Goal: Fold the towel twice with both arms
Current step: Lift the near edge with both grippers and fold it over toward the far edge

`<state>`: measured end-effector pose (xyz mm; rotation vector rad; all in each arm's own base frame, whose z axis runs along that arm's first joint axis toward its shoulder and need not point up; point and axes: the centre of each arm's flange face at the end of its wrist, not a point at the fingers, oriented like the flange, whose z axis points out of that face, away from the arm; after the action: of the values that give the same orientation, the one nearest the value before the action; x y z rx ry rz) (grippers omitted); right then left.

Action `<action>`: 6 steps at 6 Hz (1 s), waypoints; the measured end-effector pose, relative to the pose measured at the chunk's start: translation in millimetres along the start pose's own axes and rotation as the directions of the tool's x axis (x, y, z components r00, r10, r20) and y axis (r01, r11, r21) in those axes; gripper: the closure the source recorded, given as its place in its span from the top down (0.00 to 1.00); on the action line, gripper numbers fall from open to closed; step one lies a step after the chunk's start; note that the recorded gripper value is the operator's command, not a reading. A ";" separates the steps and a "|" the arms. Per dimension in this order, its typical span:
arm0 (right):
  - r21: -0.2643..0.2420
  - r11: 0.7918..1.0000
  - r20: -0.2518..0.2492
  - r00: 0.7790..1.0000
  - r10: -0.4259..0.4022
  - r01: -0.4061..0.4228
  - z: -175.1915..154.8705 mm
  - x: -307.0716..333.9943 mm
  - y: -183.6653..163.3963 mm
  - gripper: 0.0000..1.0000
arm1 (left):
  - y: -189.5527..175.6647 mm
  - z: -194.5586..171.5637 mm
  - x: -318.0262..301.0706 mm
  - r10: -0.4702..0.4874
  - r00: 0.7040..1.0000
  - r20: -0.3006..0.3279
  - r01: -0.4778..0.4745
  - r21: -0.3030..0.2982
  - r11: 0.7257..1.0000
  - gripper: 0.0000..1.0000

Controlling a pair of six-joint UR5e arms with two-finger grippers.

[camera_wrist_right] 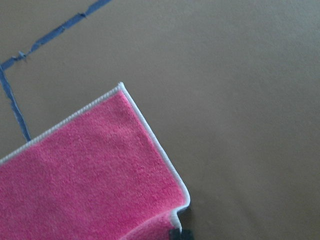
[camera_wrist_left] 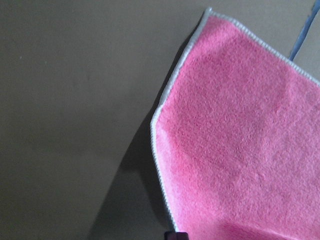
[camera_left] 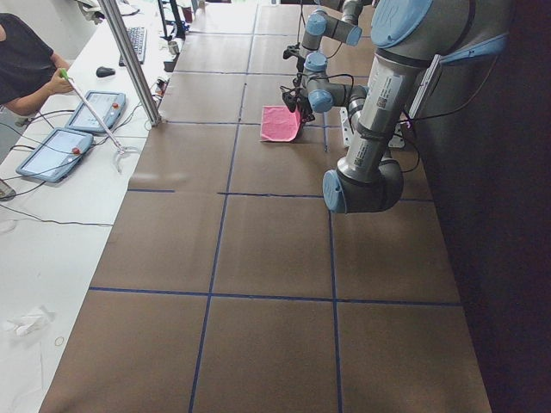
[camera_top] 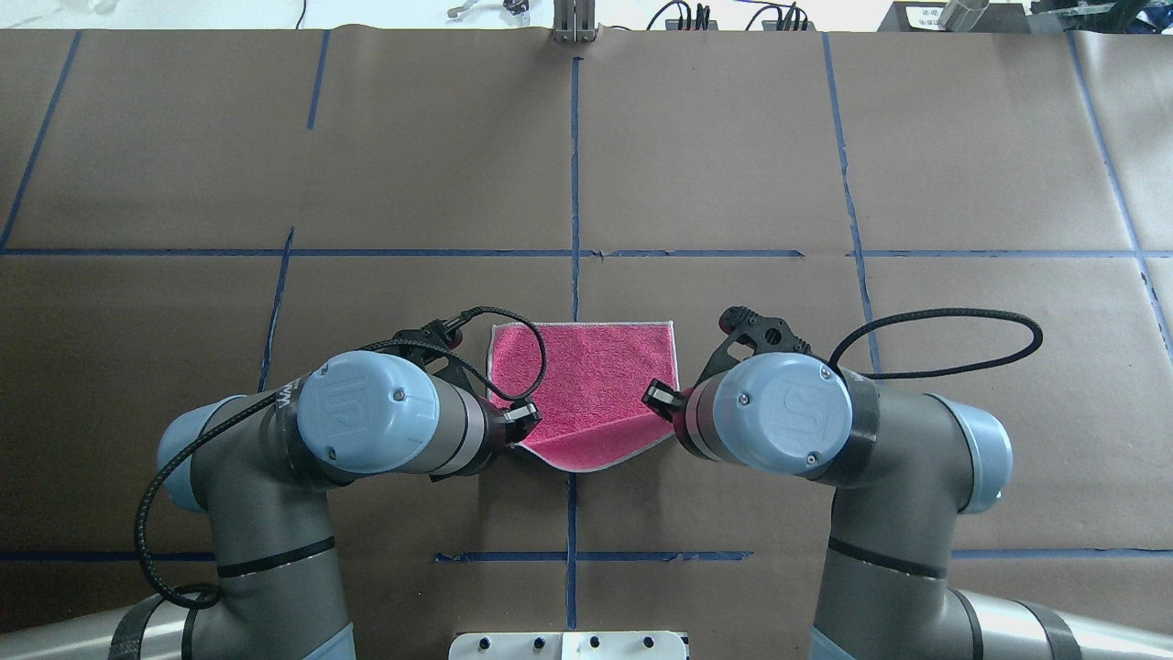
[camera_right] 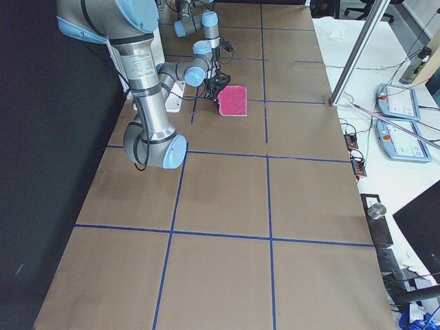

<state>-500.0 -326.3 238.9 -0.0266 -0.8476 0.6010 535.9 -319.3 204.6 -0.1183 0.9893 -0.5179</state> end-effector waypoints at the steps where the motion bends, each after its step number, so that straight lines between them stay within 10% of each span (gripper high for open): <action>1: 0.018 1.000 0.001 1.000 0.019 -0.019 5.4 -20.9 -15.0 0.01 | -14.0 5.3 6.1 -0.012 1.000 0.004 0.012 0.025 1.000 0.00; 6: 0.048 0.996 0.002 0.997 0.076 -0.076 51.7 -66.6 -62.9 0.01 | -88.6 24.6 26.9 -0.040 0.999 0.012 0.038 0.122 0.992 0.00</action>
<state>-539.8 -423.6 243.3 -0.0153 -0.8351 0.6927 535.7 -412.6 226.5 -0.0321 0.9409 -0.6111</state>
